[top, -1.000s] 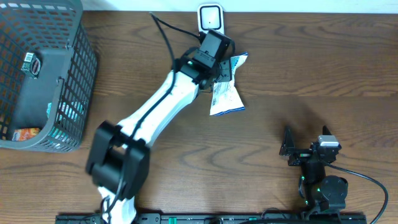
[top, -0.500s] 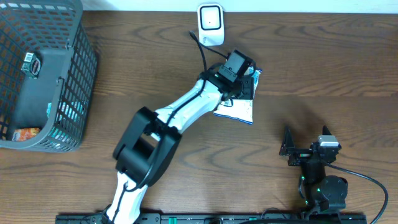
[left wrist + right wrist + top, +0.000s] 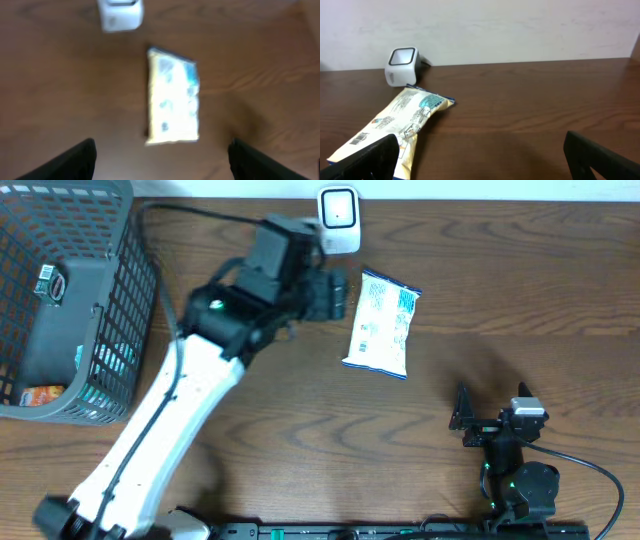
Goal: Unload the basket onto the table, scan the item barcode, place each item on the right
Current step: 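Hold the bag under the scanner, then release it on the table, then move the left gripper back to the grey basket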
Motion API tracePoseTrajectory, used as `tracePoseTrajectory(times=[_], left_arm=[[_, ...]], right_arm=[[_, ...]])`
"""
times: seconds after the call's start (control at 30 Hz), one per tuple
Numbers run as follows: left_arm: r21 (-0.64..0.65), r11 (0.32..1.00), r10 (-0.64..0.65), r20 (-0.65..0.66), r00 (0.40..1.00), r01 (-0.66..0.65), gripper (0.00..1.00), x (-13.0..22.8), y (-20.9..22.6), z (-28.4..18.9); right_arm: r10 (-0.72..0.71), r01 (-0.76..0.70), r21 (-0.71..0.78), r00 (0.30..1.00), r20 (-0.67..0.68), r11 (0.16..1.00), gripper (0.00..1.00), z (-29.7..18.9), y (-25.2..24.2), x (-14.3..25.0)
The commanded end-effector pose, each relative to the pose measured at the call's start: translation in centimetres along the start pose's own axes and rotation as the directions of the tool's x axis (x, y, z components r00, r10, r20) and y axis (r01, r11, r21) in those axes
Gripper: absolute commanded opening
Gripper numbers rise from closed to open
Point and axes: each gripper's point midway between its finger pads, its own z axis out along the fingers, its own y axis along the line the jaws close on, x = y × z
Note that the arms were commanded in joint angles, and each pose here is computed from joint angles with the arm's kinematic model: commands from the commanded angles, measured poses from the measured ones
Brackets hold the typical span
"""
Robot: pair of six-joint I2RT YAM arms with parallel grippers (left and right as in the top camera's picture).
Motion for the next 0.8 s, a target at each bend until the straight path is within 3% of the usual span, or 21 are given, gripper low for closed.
tracePoseTrajectory(times=[0.0,0.2,0.77], left_arm=[[-0.048,0.999,0.013,-0.039,0.999,-0.015,0.87,1.5,1.2,-1.9],[-0.112,0.994,0.005,-0.091,0.996,-0.016,0.98,2.8,2.6,-2.1],[-0.074,0.997,0.002,-0.123,0.992,-0.011,0.98,3.5,2.0,-2.1]], right_arm=[[-0.007,0.007,0.01,1.0,-0.004,1.0,0.99,0.0,-0.2,0.1],[-0.008,0.008,0.01,1.0,-0.004,1.0,0.99,0.0,-0.2,0.1],[-0.008,0.008,0.01,1.0,-0.004,1.0,0.99,0.0,-0.2,0.1]])
